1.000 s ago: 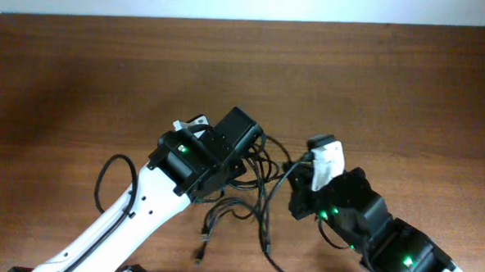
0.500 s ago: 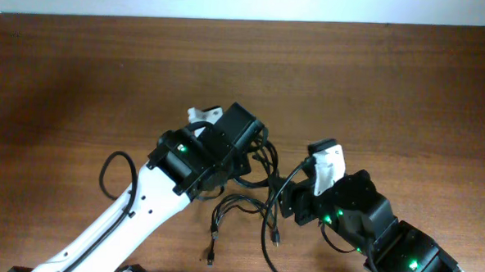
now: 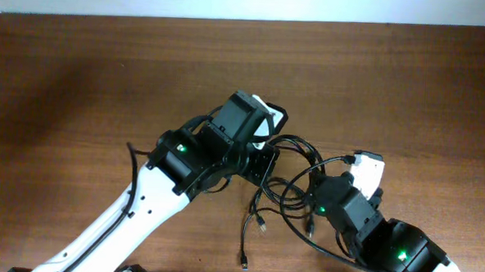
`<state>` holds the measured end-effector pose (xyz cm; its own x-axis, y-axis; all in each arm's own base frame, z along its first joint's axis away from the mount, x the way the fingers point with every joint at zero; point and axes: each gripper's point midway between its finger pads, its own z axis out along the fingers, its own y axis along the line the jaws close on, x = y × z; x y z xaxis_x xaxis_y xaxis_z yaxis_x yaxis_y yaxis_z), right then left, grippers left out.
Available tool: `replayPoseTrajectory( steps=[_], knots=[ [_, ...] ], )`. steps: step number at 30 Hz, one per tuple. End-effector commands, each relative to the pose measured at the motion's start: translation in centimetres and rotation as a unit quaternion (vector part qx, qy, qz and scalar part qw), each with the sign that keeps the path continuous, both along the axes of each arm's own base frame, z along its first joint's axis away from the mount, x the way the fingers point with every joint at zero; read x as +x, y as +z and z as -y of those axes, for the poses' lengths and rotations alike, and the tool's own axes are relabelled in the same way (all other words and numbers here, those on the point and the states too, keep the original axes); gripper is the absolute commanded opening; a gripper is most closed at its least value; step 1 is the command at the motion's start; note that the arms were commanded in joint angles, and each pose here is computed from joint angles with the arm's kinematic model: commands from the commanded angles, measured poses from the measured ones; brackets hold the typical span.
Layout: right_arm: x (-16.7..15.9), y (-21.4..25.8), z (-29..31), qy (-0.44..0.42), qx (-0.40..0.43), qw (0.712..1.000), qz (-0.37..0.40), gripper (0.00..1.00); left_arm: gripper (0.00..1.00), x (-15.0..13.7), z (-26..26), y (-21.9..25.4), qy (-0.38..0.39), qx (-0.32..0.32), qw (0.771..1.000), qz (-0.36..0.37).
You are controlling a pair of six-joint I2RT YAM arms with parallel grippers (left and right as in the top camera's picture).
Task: Untangle cables
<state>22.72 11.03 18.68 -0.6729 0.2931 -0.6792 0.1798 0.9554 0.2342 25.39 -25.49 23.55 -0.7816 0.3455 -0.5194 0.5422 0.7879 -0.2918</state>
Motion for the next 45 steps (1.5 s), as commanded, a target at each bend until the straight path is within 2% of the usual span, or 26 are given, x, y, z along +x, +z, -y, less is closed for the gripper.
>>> replayPoseTrajectory(
  steps=[1,5,8,9,10,15,19,21,22,23,24,27,30,35,37,42,45],
  knots=[
    [0.2,0.9,1.6,-0.05,0.001,0.999,0.022,0.88,0.0,1.1,-3.4,4.1,0.03,-0.01,0.996,0.077],
    [0.3,0.9,1.6,-0.053,0.002,0.998,0.024,0.91,0.0,3.3,-12.5,9.1,0.177,0.003,0.968,0.175],
    [0.4,1.0,1.8,-0.066,0.009,0.997,0.028,0.93,0.0,3.0,-16.7,10.9,0.193,0.039,0.954,0.228],
    [0.4,1.1,1.7,-0.069,0.017,0.997,0.03,0.97,0.0,2.8,-17.3,11.0,0.184,0.054,0.952,0.237],
    [0.4,1.1,1.5,-0.066,0.02,0.997,0.028,1.0,0.0,2.7,-17.6,11.0,0.185,0.059,0.952,0.238],
    [-0.3,0.8,0.3,-0.039,0.049,0.998,0.007,1.0,0.0,4.4,-17.2,8.8,0.181,0.076,0.959,0.206],
    [-0.8,1.8,0.3,-0.028,0.073,0.997,0.018,1.0,0.02,6.5,-16.6,5.7,0.181,0.095,0.966,0.158],
    [-1.1,2.2,0.5,-0.026,0.082,0.996,0.023,1.0,0.0,7.6,-16.2,3.3,0.188,0.104,0.97,0.118],
    [-1.2,2.3,0.4,-0.02,0.084,0.996,0.021,0.99,0.22,8.0,-16.1,2.4,0.202,0.1,0.969,0.099],
    [-1.3,2.3,0.2,-0.01,0.08,0.996,0.021,0.99,0.72,8.3,-15.9,1.6,0.207,0.1,0.97,0.085],
    [-1.3,2.2,0.2,-0.009,0.08,0.997,0.018,0.99,0.99,8.6,-15.4,0.4,0.198,0.1,0.973,0.065],
    [-1.3,2.2,0.2,-0.009,0.08,0.997,0.018,0.99,0.99,8.9,-15.3,-3.9,0.188,0.135,0.973,-0.003],
    [-1.3,2.2,0.2,0.0,0.07,0.997,0.02,0.99,0.99,8.5,-15.4,-6.3,0.182,0.156,0.97,-0.046],
    [-1.3,2.1,0.2,0.0,0.069,0.997,0.018,0.99,0.99,7.6,-15.6,-7.8,0.175,0.171,0.966,-0.08],
    [-1.2,1.7,0.1,0.0,0.064,0.998,0.012,0.99,0.99,7.1,-14.9,-8.6,0.164,0.158,0.969,-0.1],
    [-1.0,0.6,-0.3,0.001,0.048,0.999,-0.008,0.99,0.99,7.2,-14.3,-9.1,0.158,0.146,0.971,-0.108],
    [-0.8,0.4,-0.5,0.001,0.046,0.999,-0.01,0.99,0.99,8.9,-14.2,-9.1,0.166,0.14,0.973,-0.075]
  ],
)
